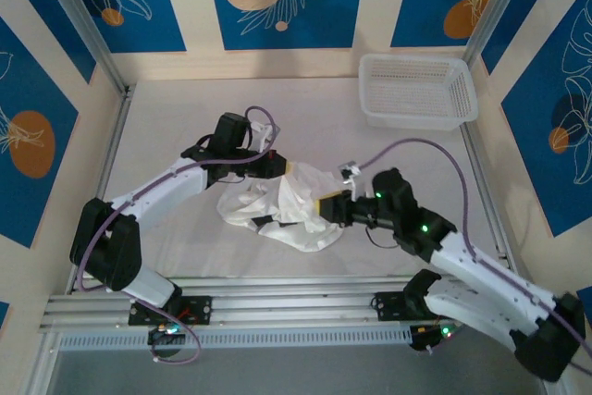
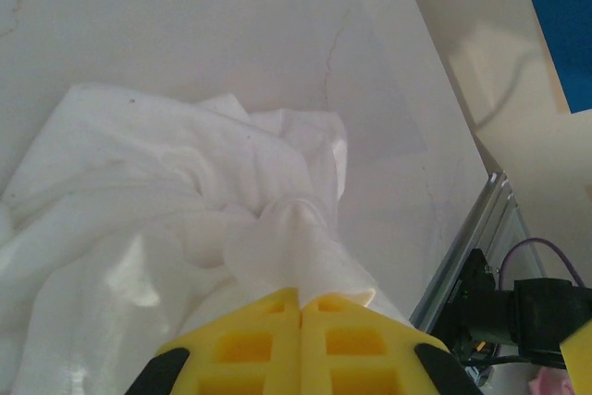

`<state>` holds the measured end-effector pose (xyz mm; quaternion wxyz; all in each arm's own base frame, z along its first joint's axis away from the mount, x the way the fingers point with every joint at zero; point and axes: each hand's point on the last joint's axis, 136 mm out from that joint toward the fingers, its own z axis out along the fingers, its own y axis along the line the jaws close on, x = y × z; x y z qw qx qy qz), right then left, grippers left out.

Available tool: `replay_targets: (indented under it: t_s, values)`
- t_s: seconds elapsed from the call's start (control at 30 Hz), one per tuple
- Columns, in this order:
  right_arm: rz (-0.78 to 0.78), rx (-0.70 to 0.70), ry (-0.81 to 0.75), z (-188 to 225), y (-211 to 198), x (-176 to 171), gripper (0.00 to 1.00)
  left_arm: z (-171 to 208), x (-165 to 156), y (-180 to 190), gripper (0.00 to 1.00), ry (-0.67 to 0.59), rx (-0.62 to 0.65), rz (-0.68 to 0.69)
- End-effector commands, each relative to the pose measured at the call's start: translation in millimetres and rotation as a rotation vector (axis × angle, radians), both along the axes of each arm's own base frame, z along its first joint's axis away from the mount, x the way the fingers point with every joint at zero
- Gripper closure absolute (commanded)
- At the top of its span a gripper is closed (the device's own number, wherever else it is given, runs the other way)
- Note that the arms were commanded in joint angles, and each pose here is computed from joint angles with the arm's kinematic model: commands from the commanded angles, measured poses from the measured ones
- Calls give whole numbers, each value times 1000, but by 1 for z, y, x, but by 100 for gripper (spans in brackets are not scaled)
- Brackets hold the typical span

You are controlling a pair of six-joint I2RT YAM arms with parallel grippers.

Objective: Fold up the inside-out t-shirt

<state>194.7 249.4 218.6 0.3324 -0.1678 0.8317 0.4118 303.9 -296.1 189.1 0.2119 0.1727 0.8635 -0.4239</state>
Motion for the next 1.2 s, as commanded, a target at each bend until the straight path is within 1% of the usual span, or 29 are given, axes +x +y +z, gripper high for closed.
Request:
replay_targets:
  t_s: [0.0, 0.1, 0.17, 0.27, 0.33, 0.43, 0.53, 0.6, 0.67, 0.77, 0.83, 0.97, 1.0, 1.07, 1.13, 1.17]
  values:
    - [-154, -218, 114, -18, -6, 19, 76, 10, -6, -5, 100, -17, -30, -20]
    - [-255, -442, 207, -37, -13, 27, 72, 9, -6, -5, 100, -15, -20, -19]
    - [-282, -536, 282, -47, -13, 25, 66, 9, -5, -5, 100, -19, -17, -17]
    - [-305, -623, 344, -58, -9, 22, 55, 8, -5, -5, 100, -21, -12, -18]
    - [-349, -674, 361, -62, -13, 26, 53, 9, -5, -5, 100, -25, -13, -20]
    - [-401, -724, 381, -64, -19, 30, 52, 7, -5, -5, 100, -26, -9, -21]
    - [-424, -738, 397, -62, -22, 29, 56, 7, -6, -4, 100, -28, -1, -27]
    - [-420, -720, 410, -59, -22, 26, 60, 5, -6, -3, 100, -30, 4, -27]
    - [-405, -690, 429, -61, -22, 20, 62, 4, -6, -3, 100, -32, 4, -28]
    - [-395, -664, 486, -70, -27, 9, 63, 4, -5, -4, 100, -30, 1, -28]
    - [-368, -655, 536, -81, -29, -1, 66, 4, -5, -4, 100, -32, 1, -26]
    - [-329, -650, 628, -99, -37, -26, 77, 5, -5, -3, 100, -34, 7, -28]
    - [-334, -656, 634, -101, -41, -31, 83, 4, -6, -3, 100, -30, 10, -28]
    - [-344, -662, 639, -105, -52, -38, 87, 4, -5, -3, 100, -31, 8, -27]
    - [-332, -635, 613, -102, -54, -38, 88, 5, -5, -5, 100, -30, -4, -34]
    - [-319, -609, 587, -96, -52, -36, 85, 6, -6, -8, 100, -32, -16, -44]
